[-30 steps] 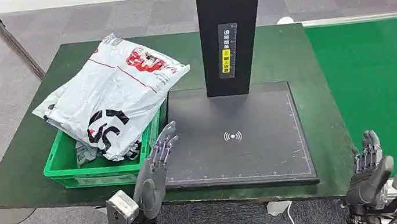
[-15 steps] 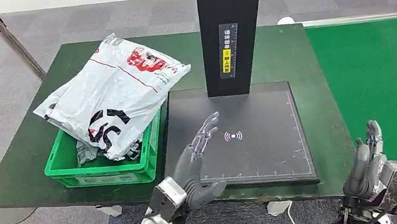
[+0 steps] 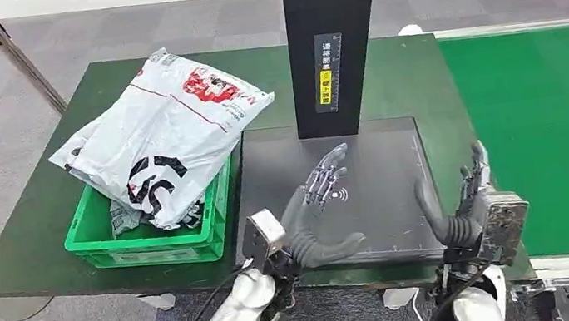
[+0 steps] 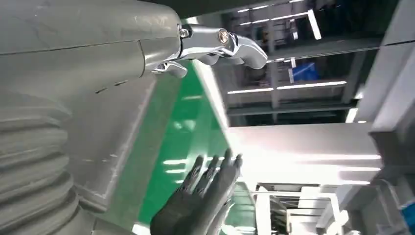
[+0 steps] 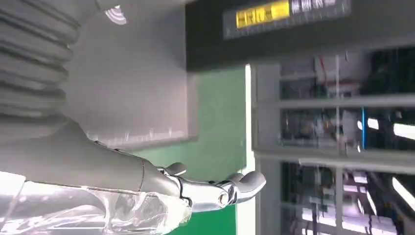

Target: Moved the parcel from conveyor to table for the left to box.

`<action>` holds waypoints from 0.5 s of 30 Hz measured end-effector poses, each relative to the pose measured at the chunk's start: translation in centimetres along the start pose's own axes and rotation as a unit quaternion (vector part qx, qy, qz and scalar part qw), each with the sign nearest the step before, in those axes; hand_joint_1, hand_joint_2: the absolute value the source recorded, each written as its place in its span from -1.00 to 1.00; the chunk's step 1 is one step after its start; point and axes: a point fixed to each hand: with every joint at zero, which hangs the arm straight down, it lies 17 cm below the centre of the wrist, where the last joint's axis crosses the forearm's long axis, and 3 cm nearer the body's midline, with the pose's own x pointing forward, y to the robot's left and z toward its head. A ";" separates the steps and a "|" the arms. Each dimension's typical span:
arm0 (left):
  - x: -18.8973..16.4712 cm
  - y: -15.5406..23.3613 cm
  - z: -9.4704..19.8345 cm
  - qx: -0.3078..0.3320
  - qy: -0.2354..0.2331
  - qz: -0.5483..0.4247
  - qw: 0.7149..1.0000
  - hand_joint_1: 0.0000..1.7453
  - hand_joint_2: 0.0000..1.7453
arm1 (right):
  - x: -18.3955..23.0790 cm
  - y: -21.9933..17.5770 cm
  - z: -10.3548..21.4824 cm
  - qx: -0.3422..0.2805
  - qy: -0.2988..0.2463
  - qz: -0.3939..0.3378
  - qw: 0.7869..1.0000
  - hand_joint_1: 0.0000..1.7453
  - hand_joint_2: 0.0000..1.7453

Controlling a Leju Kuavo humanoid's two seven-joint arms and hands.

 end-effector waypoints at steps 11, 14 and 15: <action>-3.1 1.5 1.2 0.022 0.034 -0.001 0.999 -1.00 1.00 | -2.2 3.3 -0.3 0.029 0.027 -0.009 0.999 -1.00 1.00; -3.8 2.1 2.3 0.030 0.040 -0.002 0.999 -1.00 1.00 | -1.9 4.8 -0.1 0.043 0.025 -0.013 0.999 -1.00 1.00; -4.0 2.3 2.6 0.032 0.042 -0.002 0.999 -1.00 1.00 | -1.9 5.0 0.0 0.045 0.026 -0.013 0.999 -1.00 1.00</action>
